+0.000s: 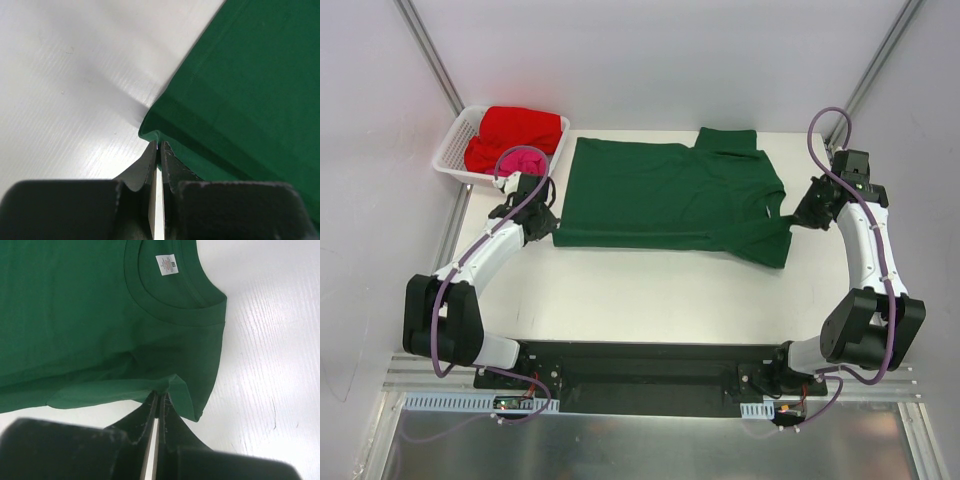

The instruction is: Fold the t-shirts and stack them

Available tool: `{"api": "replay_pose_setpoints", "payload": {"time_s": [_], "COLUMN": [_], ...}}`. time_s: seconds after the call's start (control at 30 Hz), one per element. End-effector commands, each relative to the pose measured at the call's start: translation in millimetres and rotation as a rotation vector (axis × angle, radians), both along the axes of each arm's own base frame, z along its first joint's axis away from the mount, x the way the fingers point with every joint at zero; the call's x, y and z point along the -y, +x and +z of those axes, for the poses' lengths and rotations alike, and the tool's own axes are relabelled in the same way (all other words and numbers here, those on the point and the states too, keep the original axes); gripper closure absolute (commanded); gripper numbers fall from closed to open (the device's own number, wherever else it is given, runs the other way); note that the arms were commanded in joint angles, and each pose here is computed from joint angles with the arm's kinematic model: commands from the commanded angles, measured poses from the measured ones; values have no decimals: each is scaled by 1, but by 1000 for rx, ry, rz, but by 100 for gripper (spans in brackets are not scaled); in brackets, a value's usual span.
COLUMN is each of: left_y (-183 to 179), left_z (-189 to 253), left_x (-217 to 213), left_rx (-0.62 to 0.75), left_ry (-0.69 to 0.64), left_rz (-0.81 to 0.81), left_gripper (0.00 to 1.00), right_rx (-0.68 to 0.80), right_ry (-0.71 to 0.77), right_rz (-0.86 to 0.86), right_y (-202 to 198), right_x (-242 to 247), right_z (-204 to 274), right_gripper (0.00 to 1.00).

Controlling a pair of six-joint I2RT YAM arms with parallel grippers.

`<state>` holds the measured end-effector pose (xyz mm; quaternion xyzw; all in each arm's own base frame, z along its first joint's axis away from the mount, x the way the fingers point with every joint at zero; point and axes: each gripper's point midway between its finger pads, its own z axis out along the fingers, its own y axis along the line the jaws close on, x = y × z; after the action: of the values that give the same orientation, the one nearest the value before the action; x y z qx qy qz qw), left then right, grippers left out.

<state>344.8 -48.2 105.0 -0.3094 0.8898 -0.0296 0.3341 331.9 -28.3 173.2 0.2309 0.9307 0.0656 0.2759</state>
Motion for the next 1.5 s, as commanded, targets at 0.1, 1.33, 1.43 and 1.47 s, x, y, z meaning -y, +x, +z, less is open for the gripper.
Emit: {"api": "replay_pose_setpoints", "payload": {"time_s": [0.1,1.33,1.43,1.47], "left_y": [16,71,75,76], "left_z": [19,24,24,23], "left_x": [-8,-4,-4,-4], "left_rx": [55,47,45,41], "left_ry": [39,123,128,134], "left_rz": [2,-80,-83,-85], "left_gripper": [100,100,100,100], "right_rx": [80,123,123,118], "right_ry": [1,-34,-33,-35], "right_rz": [-14,77,80,78], "right_y": [14,73,77,79], "right_x": [4,12,13,14], "right_z": [14,22,21,19], "right_gripper": [99,99,99,99]}}
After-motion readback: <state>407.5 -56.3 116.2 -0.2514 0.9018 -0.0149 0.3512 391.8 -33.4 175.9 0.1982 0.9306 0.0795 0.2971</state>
